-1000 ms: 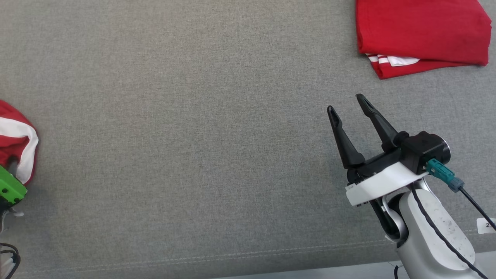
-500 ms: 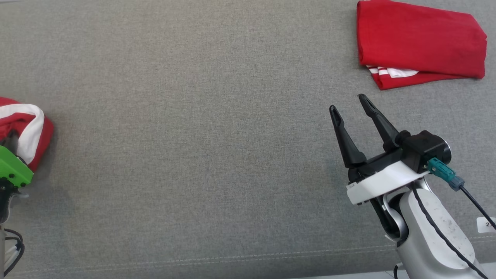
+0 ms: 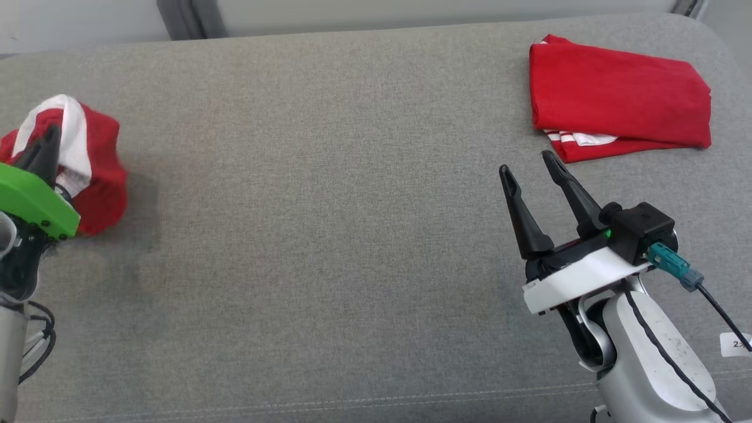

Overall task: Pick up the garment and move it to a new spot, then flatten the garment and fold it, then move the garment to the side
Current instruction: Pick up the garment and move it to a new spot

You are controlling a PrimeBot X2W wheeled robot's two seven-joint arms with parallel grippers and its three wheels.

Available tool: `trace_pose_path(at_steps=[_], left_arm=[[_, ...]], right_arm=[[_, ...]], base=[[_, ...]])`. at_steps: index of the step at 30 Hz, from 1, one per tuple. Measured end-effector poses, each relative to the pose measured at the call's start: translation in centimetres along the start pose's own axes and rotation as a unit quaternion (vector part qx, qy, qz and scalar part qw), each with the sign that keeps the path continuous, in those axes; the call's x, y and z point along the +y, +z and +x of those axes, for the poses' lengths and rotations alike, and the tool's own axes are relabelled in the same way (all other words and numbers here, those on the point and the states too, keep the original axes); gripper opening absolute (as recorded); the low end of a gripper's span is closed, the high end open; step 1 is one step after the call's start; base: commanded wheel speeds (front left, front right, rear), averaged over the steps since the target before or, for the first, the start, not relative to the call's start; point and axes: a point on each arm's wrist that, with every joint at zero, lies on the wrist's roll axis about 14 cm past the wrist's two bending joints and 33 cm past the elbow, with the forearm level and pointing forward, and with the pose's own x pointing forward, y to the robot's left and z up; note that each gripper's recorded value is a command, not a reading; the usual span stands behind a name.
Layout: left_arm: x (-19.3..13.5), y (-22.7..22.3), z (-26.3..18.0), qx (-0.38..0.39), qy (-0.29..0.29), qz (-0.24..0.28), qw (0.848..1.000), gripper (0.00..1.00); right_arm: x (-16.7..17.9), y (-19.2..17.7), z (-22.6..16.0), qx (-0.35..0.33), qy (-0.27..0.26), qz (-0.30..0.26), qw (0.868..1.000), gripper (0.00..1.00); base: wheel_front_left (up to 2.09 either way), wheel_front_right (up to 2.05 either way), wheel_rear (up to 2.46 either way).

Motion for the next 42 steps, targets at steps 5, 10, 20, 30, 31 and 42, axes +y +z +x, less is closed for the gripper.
trace_pose_path(at_steps=[5,10,20,30,31,42], left_arm=[[-5.1,3.9,-0.1,-0.046,-0.072,0.009,0.996,0.00],[-10.4,4.5,-0.6,-0.042,-0.145,0.018,0.988,0.00],[-26.5,7.7,-4.2,-0.065,-0.365,-0.063,0.927,0.00],[-16.9,1.9,0.9,0.003,-0.213,-0.201,0.956,0.00],[-15.8,0.1,1.0,0.021,-0.194,-0.208,0.959,0.00],[-7.8,-8.4,0.1,0.062,-0.060,-0.168,0.982,1.00]], right_arm=[[0.1,1.3,-0.7,-0.015,-0.006,0.001,1.000,1.00],[-0.3,1.9,-2.0,-0.019,-0.019,0.001,1.000,1.00],[-2.0,3.5,-4.1,-0.039,-0.053,-0.006,0.998,1.00],[-3.7,3.1,-5.1,-0.034,-0.083,-0.003,0.996,1.00],[-3.8,3.1,-5.1,-0.034,-0.085,-0.003,0.996,1.00],[-4.1,2.4,-4.4,-0.026,-0.085,0.003,0.996,1.00]], base=[[0.00,0.00,0.00],[0.00,0.00,0.00],[0.00,0.00,0.00],[0.00,0.00,0.00],[0.00,0.00,0.00],[0.00,0.00,0.00]])
